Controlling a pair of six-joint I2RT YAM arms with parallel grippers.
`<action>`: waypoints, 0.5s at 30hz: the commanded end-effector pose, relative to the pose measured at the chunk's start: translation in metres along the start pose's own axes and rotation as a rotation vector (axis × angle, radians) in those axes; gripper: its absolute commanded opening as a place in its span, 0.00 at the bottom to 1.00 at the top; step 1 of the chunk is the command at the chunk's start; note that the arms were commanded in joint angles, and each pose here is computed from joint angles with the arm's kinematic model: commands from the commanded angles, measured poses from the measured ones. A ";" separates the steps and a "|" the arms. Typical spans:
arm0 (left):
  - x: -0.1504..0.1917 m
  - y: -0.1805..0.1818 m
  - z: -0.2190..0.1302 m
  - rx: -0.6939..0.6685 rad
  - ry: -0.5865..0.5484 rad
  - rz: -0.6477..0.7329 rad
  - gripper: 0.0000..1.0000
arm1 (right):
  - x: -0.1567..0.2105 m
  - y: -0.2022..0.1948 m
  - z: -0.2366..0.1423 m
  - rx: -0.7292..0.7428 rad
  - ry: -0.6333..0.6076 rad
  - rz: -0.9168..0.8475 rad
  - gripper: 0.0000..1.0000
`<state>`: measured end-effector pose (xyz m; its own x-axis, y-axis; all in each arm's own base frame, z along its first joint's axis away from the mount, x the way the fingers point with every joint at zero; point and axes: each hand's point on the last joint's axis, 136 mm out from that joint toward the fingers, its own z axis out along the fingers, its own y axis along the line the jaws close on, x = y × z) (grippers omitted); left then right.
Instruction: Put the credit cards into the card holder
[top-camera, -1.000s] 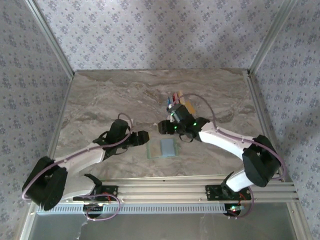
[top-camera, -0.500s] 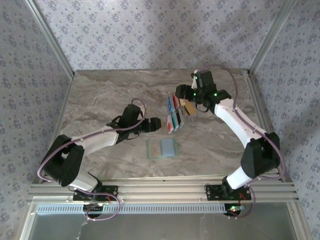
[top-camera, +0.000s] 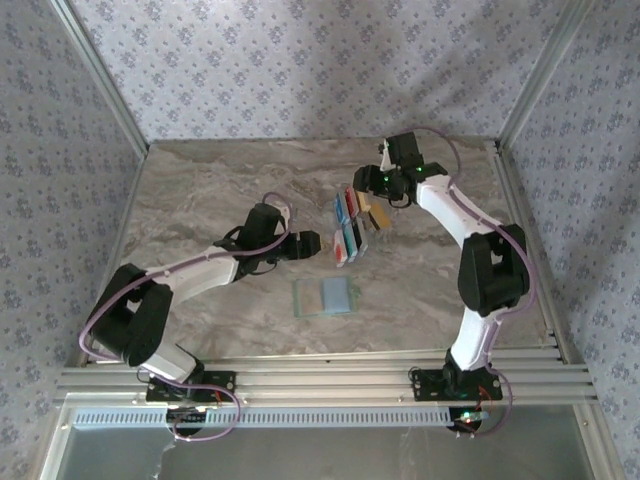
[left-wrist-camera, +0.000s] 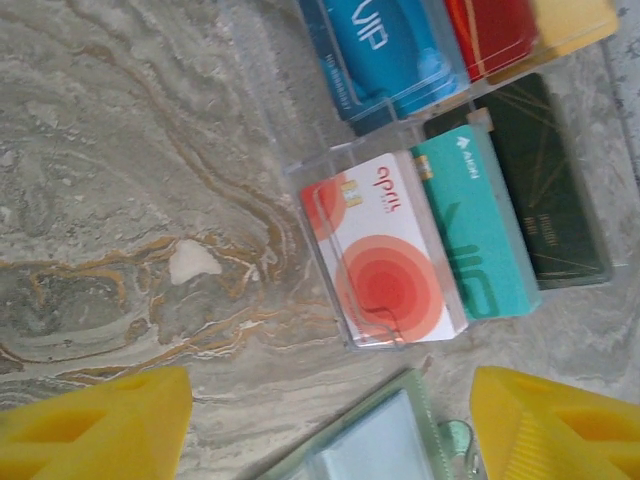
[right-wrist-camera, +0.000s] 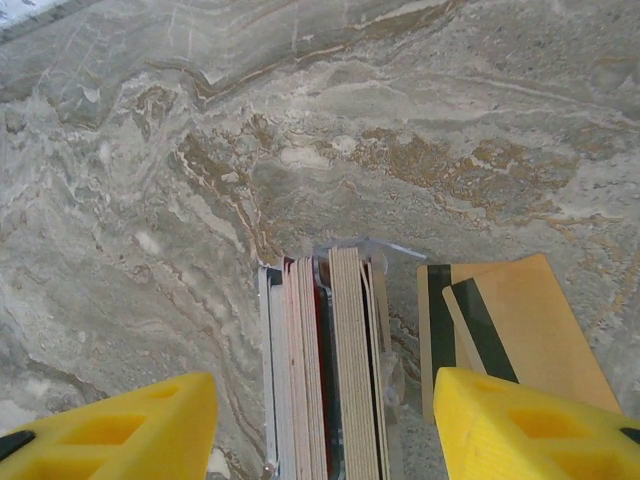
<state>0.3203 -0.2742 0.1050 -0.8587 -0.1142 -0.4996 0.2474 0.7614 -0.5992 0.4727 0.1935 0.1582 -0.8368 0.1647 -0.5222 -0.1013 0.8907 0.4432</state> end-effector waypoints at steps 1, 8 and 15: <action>-0.005 -0.001 0.002 0.025 0.003 0.011 0.74 | -0.001 0.009 0.004 -0.048 0.013 -0.020 0.61; -0.005 0.004 0.004 0.034 0.002 -0.004 0.73 | 0.001 0.014 0.010 -0.059 0.030 -0.023 0.58; -0.007 0.004 -0.002 0.041 -0.012 -0.007 0.73 | 0.004 0.017 0.014 -0.061 0.049 -0.022 0.57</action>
<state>0.3265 -0.2697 0.0992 -0.8680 -0.1259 -0.4804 0.2325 0.7517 -0.6172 0.4741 0.2078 0.1505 -0.8562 0.1442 -0.4962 -0.1276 0.8715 0.4735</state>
